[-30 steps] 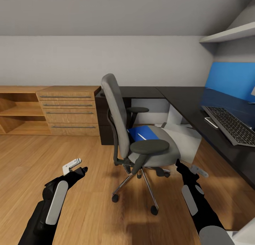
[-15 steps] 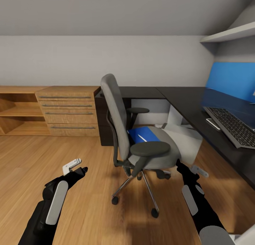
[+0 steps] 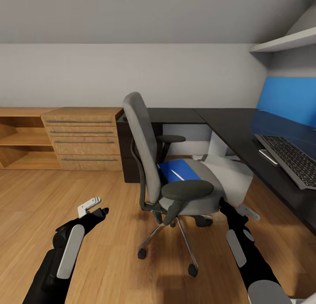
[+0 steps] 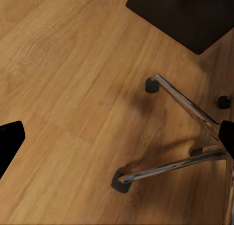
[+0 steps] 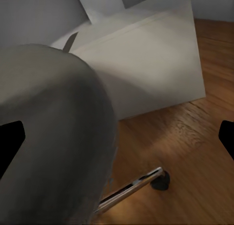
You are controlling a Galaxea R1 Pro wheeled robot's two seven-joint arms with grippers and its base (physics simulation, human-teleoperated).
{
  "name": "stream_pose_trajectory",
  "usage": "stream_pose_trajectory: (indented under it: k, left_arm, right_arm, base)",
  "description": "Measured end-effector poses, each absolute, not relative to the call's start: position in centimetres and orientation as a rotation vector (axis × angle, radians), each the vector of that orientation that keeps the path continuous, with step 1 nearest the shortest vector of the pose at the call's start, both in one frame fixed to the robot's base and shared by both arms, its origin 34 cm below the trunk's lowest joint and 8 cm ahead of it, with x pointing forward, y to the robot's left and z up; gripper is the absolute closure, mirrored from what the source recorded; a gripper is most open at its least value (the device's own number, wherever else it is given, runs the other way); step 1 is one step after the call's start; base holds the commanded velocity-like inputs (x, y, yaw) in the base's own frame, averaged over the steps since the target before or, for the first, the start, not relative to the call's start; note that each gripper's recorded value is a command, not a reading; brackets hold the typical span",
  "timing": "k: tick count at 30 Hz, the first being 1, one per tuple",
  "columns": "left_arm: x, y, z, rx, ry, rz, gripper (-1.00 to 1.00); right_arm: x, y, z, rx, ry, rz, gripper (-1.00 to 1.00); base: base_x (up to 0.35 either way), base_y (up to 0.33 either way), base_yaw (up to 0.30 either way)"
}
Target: In the bedroom, organize the workspace by keeping the computer under the desk, ensuring the monitor is on the desk, placing the keyboard on the desk next to the monitor, placing the mouse on the desk next to the keyboard, moving the folder from the swivel chair onto the desk next to the mouse, stacking the notebook on top of the folder with the pen on top of the notebook, and positioning the swivel chair next to the desk.
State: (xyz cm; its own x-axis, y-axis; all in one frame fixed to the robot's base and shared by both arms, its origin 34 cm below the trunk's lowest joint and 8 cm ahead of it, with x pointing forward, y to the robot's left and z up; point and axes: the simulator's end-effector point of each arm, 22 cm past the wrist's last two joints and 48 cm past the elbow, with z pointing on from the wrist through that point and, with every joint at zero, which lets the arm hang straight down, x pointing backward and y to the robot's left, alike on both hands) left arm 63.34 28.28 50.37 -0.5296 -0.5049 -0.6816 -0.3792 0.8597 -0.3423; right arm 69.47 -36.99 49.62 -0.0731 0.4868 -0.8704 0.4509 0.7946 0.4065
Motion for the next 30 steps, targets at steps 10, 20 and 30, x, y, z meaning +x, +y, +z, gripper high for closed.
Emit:
stream_pose_trajectory:
  k: [10,20,30]
  left_arm:
    - [63.3,28.4,50.3,-0.637,2.191,-0.188,-1.00]
    - [63.3,28.4,50.3,-0.640,2.191,-0.191,-1.00]
    - [63.3,28.6,50.3,-0.645,2.189,-0.190,-1.00]
  right_arm:
    - [69.1,-38.5,49.4,0.775,1.689,0.019,-1.00]
    - [68.2,-40.7,49.0,0.842,1.672,0.004,-1.00]
    - [68.0,-41.6,48.9,0.878,1.662,0.013,-1.00]
  base:
    - [0.070,0.000,0.000]
    - [0.098,0.000,0.000]
    - [0.033,0.000,0.000]
